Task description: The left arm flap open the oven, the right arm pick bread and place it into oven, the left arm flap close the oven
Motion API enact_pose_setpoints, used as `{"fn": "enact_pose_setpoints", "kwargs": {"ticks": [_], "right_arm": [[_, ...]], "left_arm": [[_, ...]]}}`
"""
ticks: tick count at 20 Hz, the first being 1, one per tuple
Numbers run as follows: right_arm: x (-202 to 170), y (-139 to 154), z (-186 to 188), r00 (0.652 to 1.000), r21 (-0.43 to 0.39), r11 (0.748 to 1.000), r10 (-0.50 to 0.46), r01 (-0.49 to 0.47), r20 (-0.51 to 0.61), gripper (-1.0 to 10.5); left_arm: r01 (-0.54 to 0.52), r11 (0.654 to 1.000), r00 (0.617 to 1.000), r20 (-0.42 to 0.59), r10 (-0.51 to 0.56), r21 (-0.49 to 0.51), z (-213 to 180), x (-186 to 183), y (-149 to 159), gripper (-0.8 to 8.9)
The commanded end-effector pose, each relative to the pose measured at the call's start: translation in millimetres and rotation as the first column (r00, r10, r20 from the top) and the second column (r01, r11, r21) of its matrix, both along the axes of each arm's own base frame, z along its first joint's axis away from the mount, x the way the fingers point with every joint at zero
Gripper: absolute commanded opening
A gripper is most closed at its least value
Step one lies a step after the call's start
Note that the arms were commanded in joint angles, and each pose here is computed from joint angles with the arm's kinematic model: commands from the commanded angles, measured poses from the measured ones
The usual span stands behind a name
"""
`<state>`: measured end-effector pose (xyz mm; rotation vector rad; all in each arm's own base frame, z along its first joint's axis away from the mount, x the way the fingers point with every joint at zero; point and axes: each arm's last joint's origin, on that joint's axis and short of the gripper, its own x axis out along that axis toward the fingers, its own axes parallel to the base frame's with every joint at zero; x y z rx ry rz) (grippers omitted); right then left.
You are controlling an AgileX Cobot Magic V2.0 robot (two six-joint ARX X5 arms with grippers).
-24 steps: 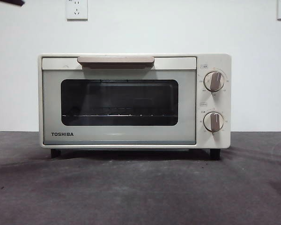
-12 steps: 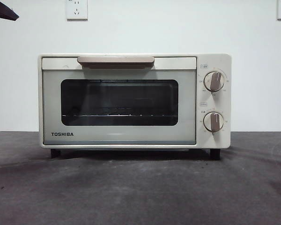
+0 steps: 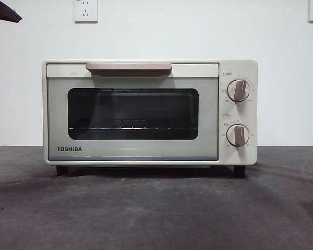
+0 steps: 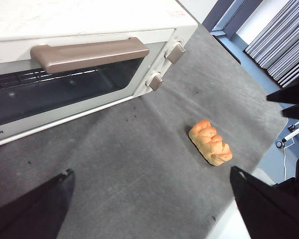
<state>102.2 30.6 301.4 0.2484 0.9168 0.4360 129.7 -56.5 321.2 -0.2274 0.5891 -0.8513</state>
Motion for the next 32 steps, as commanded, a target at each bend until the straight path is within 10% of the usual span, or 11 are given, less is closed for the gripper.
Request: {"fn": "enact_pose_setpoints", "kwargs": {"ticks": [1, 9, 24, 28, 32], "right_arm": [[9.3, 0.8, -1.3, 0.997, -0.027, 0.998, -0.054, 0.052, -0.063, 5.4], [39.2, 6.7, -44.8, 0.941, -0.206, 0.973, -0.165, 0.106, -0.296, 5.4], [89.6, 22.7, -114.5, 0.9, -0.248, 0.966, -0.174, 0.076, -0.4, 5.3], [96.0, 24.5, -129.1, 0.87, -0.268, 0.962, -0.172, 0.048, -0.462, 4.5], [97.1, 25.3, -128.9, 0.873, -0.25, 0.967, -0.161, 0.046, -0.461, 0.9]], "left_arm": [[0.012, 1.0, 0.999, 0.037, -0.012, -0.004, 7.4, 0.2, -0.7, 5.0], [0.018, 1.0, 0.999, 0.037, -0.018, -0.003, 7.4, -0.1, -1.5, 5.0], [0.021, 1.0, 0.999, 0.036, -0.021, -0.003, 7.3, -0.3, -1.8, 5.0], [0.021, 1.0, 0.999, 0.036, -0.021, -0.003, 7.3, -0.3, -1.8, 5.0], [0.021, 1.0, 0.999, 0.035, -0.021, -0.003, 7.2, -0.4, -1.8, 5.0]]}}
